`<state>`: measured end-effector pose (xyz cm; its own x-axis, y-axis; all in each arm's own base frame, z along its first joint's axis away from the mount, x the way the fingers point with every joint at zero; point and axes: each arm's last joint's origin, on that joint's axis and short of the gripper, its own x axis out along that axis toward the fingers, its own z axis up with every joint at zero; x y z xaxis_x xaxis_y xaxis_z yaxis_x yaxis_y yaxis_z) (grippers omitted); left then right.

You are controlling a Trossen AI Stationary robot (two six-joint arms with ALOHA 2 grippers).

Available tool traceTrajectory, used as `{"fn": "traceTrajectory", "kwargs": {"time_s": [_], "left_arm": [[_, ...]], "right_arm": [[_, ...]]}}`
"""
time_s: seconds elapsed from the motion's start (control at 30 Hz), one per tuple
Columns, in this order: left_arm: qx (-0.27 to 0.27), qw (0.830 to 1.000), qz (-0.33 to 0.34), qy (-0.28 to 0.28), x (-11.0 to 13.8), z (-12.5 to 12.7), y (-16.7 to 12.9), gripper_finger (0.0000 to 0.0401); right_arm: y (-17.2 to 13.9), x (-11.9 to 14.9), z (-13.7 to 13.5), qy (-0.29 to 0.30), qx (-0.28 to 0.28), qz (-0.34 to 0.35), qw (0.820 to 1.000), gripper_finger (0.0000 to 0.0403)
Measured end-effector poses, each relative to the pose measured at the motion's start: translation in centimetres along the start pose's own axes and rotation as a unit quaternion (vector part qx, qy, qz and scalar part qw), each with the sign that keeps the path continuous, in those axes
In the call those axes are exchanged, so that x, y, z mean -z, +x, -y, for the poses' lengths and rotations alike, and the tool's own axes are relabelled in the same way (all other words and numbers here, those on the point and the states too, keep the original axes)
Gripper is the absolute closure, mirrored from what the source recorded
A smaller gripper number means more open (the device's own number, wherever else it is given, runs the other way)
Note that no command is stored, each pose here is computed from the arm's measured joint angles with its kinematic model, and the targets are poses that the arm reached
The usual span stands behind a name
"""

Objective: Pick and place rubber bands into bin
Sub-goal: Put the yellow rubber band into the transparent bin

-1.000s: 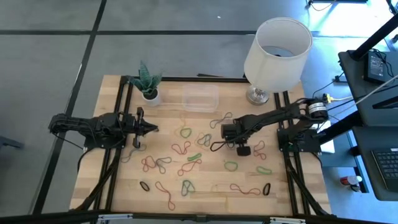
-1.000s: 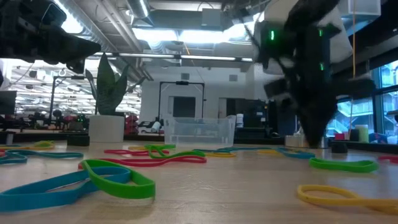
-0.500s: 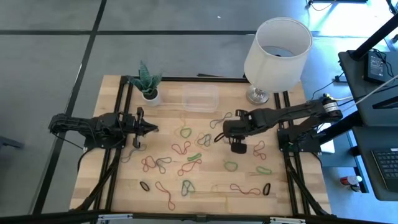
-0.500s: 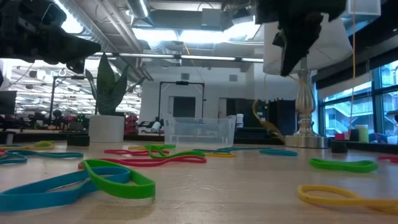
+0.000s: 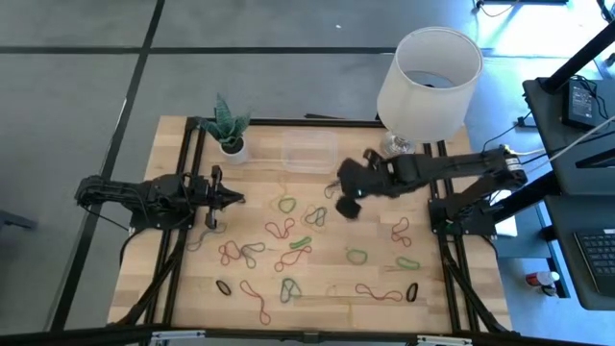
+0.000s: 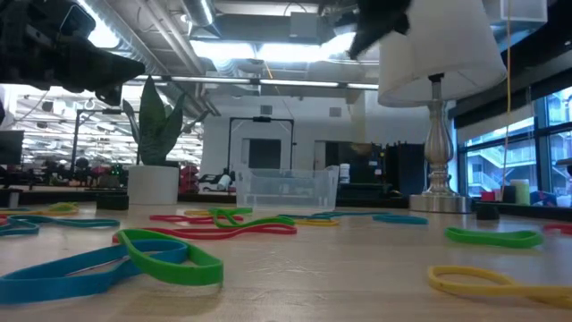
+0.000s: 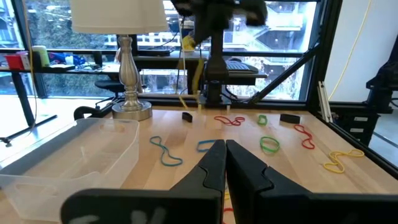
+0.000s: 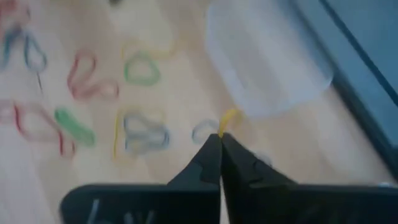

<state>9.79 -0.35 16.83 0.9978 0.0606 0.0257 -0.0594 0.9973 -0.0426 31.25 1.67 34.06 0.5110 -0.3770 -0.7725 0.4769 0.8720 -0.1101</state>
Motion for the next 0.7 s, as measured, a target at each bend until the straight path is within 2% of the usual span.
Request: {"fn": "traceTrajectory", "kwargs": {"time_s": [0.2,0.4,0.53,0.7], "left_arm": [[0.000,1.000,0.000,0.000,0.0,0.0,0.0,0.0395],[0.000,1.000,0.000,0.000,0.0,0.0,0.0,0.0395],[0.000,1.000,0.000,0.000,0.0,0.0,0.0,0.0395],[0.000,1.000,0.000,0.000,0.0,0.0,0.0,0.0395]], "right_arm": [[1.7,-5.8,2.9,0.010,0.026,0.062,0.998,0.0403],[7.1,-9.5,5.7,-0.002,0.041,0.036,0.999,0.0403],[12.5,-9.7,7.1,0.001,0.045,-0.015,0.999,0.0403],[19.8,-7.9,8.2,0.009,0.027,-0.096,0.995,0.0403]]}}
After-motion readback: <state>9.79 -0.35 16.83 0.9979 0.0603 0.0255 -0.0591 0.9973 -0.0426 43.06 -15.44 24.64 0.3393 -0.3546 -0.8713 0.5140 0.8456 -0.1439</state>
